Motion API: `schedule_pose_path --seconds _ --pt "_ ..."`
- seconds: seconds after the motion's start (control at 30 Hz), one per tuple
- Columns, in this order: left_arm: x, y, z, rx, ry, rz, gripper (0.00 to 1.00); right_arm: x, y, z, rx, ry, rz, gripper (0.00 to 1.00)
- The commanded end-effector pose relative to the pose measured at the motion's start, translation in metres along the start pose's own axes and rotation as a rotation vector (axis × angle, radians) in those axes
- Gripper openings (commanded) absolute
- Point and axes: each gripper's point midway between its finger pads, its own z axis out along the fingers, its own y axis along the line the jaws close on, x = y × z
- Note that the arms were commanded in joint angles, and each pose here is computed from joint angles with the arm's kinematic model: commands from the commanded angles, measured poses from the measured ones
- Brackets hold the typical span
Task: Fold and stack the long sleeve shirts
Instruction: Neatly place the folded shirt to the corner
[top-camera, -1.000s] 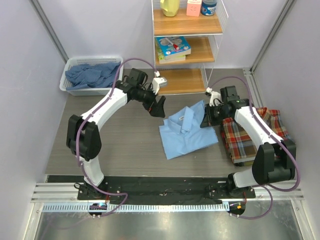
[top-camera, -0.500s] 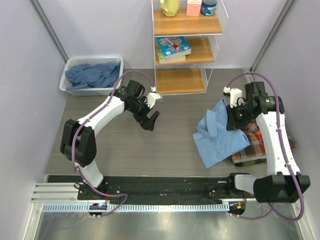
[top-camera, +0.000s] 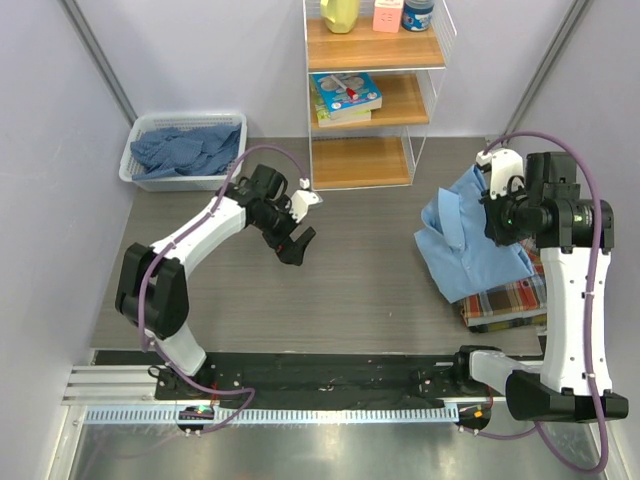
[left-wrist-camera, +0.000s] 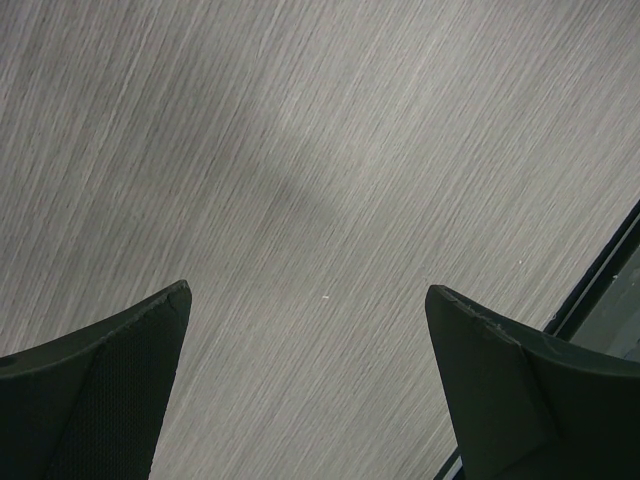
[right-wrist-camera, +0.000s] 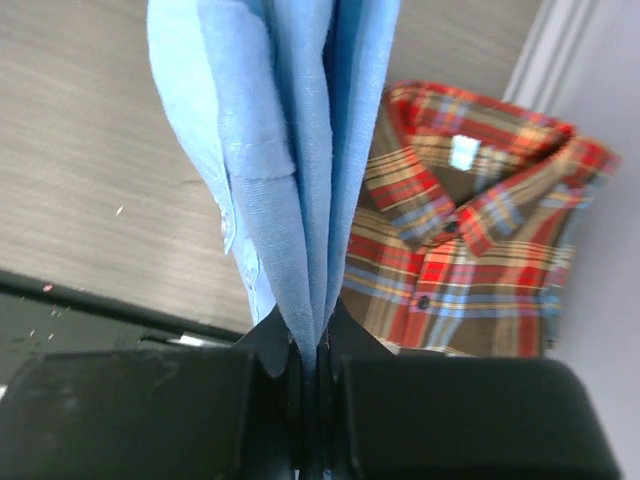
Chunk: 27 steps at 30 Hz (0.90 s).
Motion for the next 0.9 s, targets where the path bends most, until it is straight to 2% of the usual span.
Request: schedule_pose_path --seconds 0.0,0.1,0.47,0.7,0.87 --pt "-0.007 0.0 -0.015 -0.043 -0.046 0.071 1.0 0.017 -0.007 -0.028 0.065 0.07 -0.006 0.01" --pt "-0.002 0.001 -0.014 -0.051 -0.036 0.075 1.0 0.025 -0.017 -0.027 0.115 0.109 -0.028 0.01" --pt "0.001 0.004 -0.006 -0.037 -0.023 0.079 1.0 0.057 -0.028 -0.008 0.097 0.244 -0.105 0.01" --pt "-0.003 -0.004 -0.007 -0.001 -0.04 0.057 1.0 0.065 -0.069 0.01 0.047 0.249 -0.064 0.01" --pt "0.0 -0.007 -0.009 0.002 -0.035 0.053 1.0 0.089 -0.105 0.011 -0.004 0.259 -0.031 0.01"
